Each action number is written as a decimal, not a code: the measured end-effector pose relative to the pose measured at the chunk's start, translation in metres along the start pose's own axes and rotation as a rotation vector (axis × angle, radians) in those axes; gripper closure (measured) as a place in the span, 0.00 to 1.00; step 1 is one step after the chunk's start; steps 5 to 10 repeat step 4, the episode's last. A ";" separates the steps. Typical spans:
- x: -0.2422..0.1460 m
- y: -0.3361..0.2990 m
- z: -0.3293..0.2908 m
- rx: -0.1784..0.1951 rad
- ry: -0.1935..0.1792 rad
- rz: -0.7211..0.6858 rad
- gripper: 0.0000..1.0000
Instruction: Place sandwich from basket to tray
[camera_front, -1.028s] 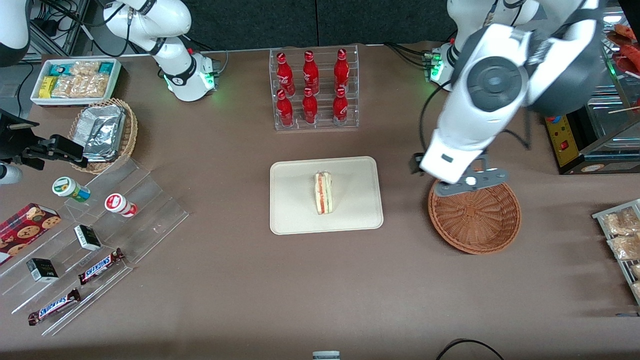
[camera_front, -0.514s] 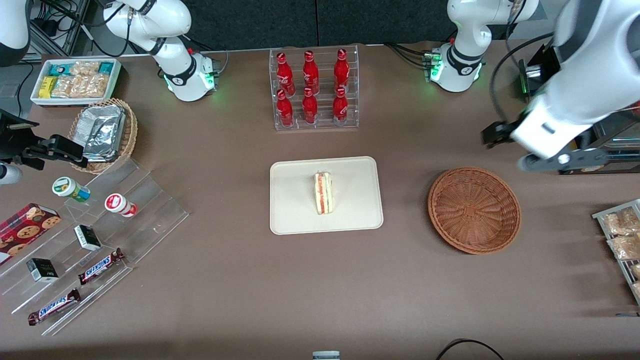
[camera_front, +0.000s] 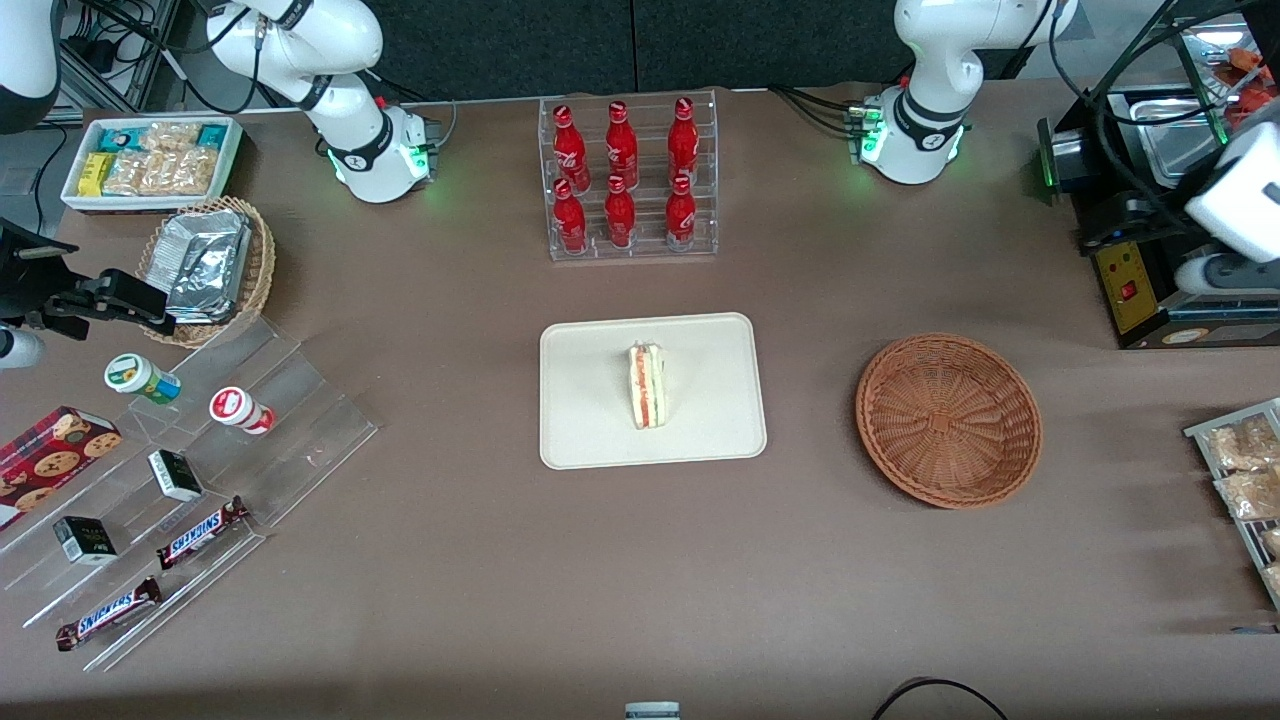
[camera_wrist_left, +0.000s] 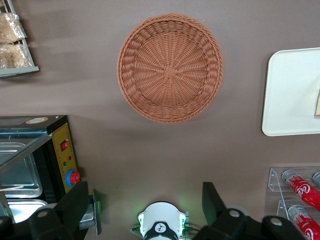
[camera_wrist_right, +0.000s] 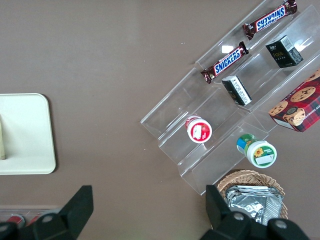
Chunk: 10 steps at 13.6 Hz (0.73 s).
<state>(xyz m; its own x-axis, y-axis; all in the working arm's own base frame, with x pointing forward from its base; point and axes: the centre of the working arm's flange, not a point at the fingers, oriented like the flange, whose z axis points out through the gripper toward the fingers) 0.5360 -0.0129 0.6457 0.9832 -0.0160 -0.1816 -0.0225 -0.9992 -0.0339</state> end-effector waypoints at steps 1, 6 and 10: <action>0.000 -0.006 0.000 -0.002 0.001 -0.005 0.00; 0.001 -0.002 0.002 -0.007 -0.005 0.002 0.00; 0.001 -0.002 0.002 -0.007 -0.005 0.002 0.00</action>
